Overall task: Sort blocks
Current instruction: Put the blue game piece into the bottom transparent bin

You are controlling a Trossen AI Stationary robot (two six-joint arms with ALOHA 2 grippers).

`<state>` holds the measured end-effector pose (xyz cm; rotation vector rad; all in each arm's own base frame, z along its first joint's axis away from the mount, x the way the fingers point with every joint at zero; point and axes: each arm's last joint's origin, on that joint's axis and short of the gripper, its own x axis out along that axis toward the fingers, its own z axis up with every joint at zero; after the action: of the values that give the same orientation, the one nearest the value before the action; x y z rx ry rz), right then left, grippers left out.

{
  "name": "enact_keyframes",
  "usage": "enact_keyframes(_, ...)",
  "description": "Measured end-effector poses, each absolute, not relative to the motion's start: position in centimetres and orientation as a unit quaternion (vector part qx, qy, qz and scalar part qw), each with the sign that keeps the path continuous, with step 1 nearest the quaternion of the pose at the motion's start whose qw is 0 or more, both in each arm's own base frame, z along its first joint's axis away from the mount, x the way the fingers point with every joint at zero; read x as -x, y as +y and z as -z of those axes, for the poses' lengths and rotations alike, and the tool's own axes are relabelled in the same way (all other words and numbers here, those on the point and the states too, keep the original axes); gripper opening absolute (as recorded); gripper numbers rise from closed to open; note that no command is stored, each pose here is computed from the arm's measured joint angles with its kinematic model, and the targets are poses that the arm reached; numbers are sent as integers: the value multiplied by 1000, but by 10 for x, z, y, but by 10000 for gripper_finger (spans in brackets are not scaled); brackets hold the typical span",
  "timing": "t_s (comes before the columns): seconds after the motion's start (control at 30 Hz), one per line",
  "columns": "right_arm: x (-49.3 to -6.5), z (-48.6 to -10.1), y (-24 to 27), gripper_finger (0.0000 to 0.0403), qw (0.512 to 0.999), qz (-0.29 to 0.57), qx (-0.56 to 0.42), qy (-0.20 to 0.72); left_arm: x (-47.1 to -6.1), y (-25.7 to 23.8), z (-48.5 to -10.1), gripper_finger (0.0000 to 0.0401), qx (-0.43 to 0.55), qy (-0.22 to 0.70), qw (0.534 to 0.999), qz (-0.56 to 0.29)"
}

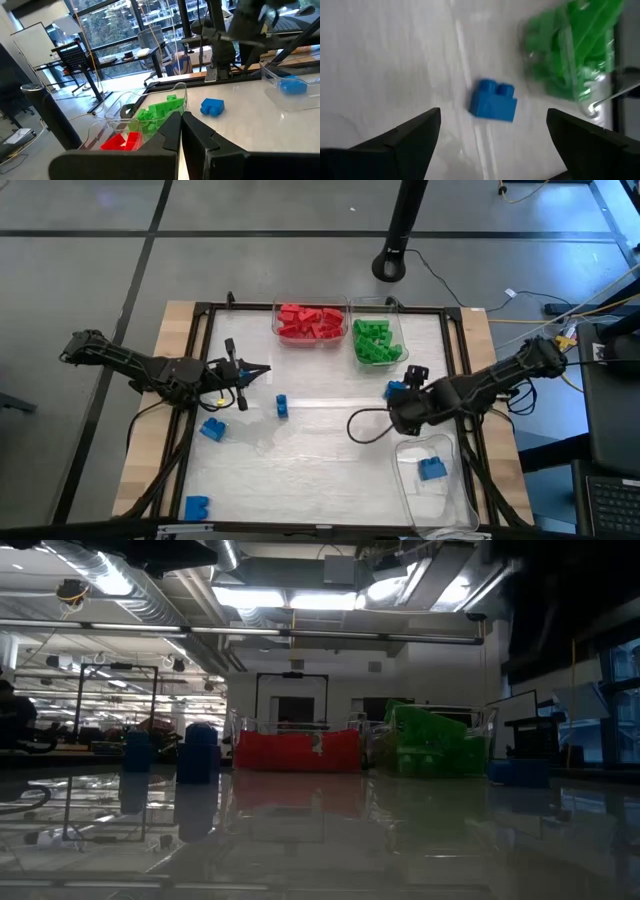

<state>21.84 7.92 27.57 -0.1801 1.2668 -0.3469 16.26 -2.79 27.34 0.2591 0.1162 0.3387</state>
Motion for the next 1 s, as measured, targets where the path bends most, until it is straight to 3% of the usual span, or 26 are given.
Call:
enact_keyframes(0.27,-222,-237,51,395,760,172,23,627,-163,-28,-273,4,-125,57,976,-168)
enact_keyframes(0.57,-215,-201,27,398,736,197,-9,648,-163,-28,-273,4,-125,57,976,-168)
enact_keyframes(1.0,-221,-185,2,399,755,166,-44,633,-163,-28,-273,4,-125,57,976,-168)
